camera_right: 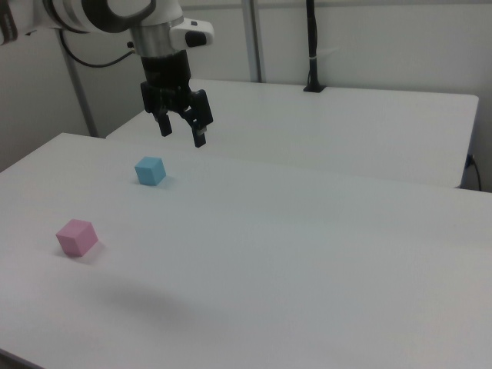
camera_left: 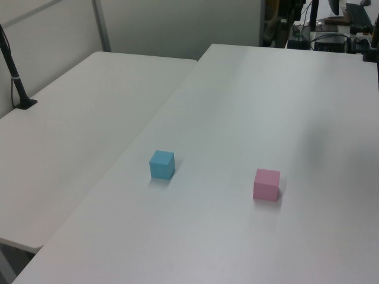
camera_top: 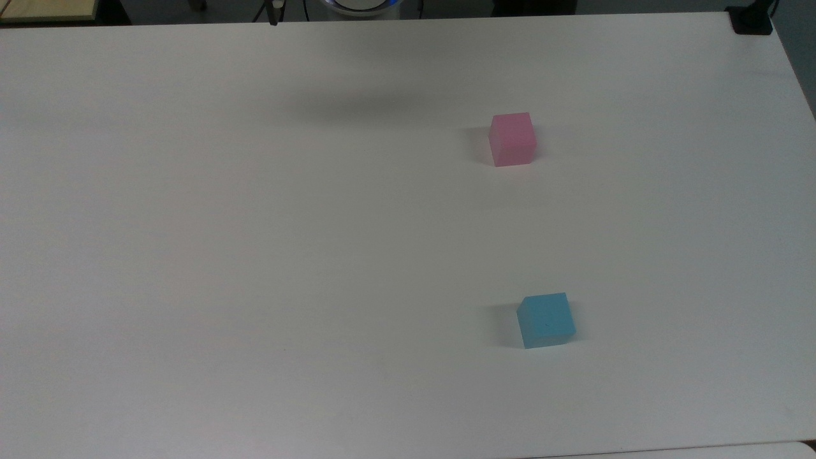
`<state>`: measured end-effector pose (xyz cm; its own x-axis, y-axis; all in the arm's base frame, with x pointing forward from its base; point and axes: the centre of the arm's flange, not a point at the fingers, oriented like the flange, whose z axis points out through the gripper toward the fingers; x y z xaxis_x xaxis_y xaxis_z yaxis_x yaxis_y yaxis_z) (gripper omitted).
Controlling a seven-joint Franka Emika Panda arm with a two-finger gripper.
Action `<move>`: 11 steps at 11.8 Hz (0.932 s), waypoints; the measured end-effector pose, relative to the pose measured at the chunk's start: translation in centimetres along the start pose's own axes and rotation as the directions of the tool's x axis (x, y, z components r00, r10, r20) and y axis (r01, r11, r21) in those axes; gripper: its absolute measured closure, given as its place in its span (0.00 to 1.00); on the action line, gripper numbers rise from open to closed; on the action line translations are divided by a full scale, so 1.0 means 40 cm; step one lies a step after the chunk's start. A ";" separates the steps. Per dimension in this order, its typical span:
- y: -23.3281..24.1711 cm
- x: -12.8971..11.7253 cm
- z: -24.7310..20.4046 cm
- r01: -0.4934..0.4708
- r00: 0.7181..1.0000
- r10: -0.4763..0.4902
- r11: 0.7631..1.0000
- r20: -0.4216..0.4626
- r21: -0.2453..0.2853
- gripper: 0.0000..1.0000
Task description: Put blue cube on pink cube
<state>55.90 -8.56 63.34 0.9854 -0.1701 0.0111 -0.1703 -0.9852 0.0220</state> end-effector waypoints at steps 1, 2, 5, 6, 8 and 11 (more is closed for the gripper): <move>0.000 0.000 0.000 0.000 1.000 0.000 1.000 0.000 0.000 0.00; 0.006 0.004 -0.003 -0.005 1.000 0.004 1.000 -0.013 0.000 0.00; 0.027 0.007 -0.004 -0.019 1.000 0.019 1.000 -0.024 0.000 0.00; 0.027 0.007 -0.004 -0.019 1.000 0.019 1.000 -0.024 0.000 0.00; 0.027 0.007 -0.004 -0.019 1.000 0.019 1.000 -0.024 0.000 0.00; 0.027 0.008 -0.003 -0.019 1.000 0.019 1.000 -0.023 0.000 0.00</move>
<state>56.03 -9.66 63.49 0.9815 -0.1881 0.0346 -0.1889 -0.9817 0.0223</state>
